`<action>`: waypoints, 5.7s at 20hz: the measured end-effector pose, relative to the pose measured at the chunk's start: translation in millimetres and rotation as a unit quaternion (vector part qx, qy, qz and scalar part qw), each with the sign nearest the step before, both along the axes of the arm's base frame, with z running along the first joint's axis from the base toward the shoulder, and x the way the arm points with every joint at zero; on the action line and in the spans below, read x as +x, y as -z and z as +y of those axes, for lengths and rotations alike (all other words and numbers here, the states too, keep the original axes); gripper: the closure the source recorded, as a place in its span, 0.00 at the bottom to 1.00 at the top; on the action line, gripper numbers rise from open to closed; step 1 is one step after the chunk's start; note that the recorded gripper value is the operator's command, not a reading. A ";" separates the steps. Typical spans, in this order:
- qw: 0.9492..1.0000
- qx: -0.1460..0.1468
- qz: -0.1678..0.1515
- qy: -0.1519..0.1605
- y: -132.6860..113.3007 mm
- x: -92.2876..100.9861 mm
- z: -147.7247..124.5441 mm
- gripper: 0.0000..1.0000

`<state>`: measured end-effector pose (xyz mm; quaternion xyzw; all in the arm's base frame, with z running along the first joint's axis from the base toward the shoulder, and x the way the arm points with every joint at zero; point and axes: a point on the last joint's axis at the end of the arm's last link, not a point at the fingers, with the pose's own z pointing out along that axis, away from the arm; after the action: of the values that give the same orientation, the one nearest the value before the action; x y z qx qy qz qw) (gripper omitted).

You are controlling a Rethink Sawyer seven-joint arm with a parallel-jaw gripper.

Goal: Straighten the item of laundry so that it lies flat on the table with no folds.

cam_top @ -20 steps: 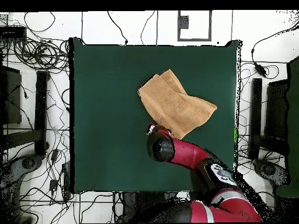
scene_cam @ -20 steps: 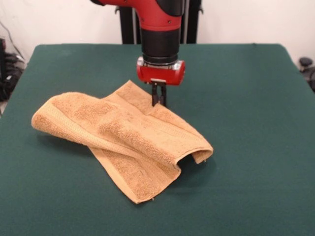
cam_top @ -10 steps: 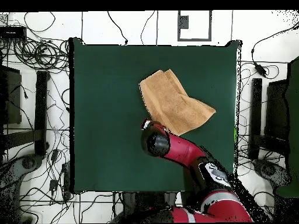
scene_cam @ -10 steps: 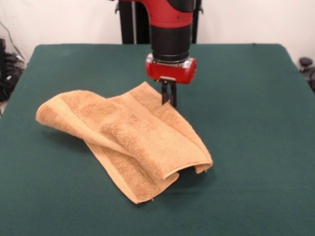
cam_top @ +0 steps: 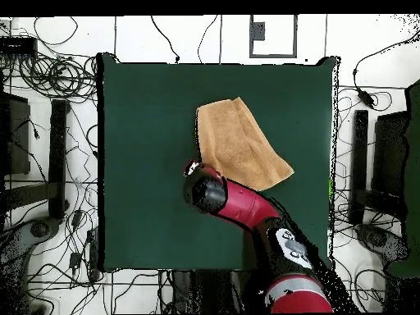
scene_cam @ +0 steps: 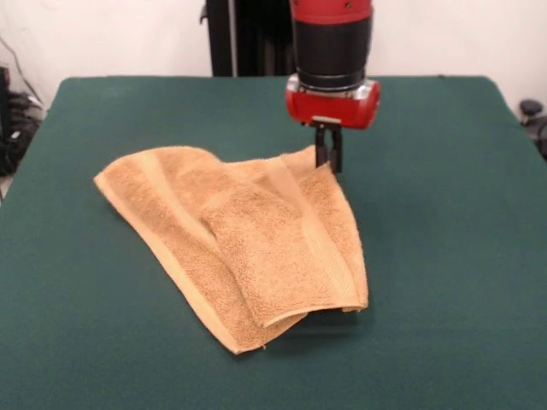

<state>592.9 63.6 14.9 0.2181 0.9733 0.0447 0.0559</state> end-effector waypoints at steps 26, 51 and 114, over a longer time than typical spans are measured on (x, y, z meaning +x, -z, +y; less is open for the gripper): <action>0.998 0.044 -0.009 0.039 -15.0 25.0 29.9 1.00; 0.988 0.121 -0.006 0.099 -22.5 26.9 119.0 1.00; 0.985 0.128 0.034 0.113 43.9 38.7 -69.8 0.00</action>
<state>631.6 -6.2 -29.0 0.3332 0.9301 0.1549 -0.0013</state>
